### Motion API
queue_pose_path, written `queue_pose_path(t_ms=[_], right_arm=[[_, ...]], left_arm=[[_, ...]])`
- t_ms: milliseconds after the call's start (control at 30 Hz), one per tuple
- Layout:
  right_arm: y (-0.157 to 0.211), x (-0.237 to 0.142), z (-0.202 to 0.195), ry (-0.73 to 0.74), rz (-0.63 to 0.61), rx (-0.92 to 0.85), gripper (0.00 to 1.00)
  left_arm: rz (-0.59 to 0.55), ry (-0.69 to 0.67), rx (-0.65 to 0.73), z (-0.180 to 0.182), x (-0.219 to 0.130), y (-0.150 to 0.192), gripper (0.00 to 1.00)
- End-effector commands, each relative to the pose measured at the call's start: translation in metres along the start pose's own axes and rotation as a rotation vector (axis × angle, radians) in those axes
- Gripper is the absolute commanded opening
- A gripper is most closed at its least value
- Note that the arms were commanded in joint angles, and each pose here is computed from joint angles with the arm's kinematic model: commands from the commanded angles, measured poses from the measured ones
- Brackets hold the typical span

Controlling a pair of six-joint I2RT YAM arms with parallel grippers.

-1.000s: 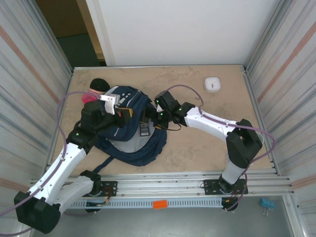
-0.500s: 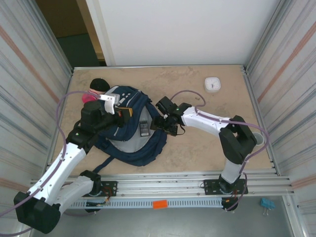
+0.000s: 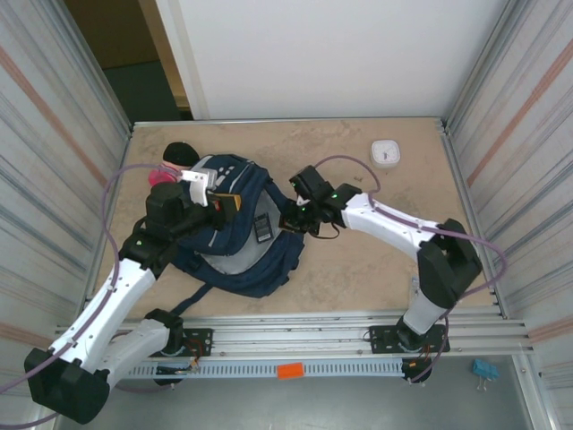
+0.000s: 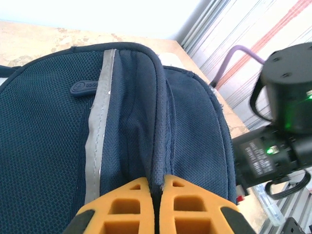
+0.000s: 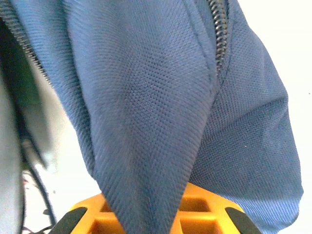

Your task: Pack books, pencil case, and school supplies into a backpack

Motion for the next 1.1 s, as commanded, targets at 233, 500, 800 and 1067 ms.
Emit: queue_pose_path(t_ms=[233,500,800,1067], right_arm=[[-0.036,-0.095,0.05,-0.179,-0.229,-0.134,0.1],[-0.014,-0.062,-0.037,-0.031,-0.157,0.002,0.11],[0.0,-0.077,-0.093,0.087,-0.193,0.013,0.62],[0.041,-0.07,-0.077,-0.114,-0.186,0.004,0.66]], left_arm=[[0.01,0.238,0.099,-0.069,0.003,-0.018,0.0],[0.109,0.195,0.134,-0.068,0.03,0.013,0.05],[0.162,0.025,0.067,-0.034,0.021,0.039,0.71],[0.155,-0.22,-0.062,0.015,-0.011,0.068,0.73]])
Point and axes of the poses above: each hand's point on the last joint's axis, 136 mm out from that joint toward the fingers, its own x axis out along the fingers, its own z axis along the line the jaws close on, y = z × x, the point moved 3 cm from there along -x, back along the fingers, and after that the axes turned 13 degrees about -x, right-handed, at the moved point
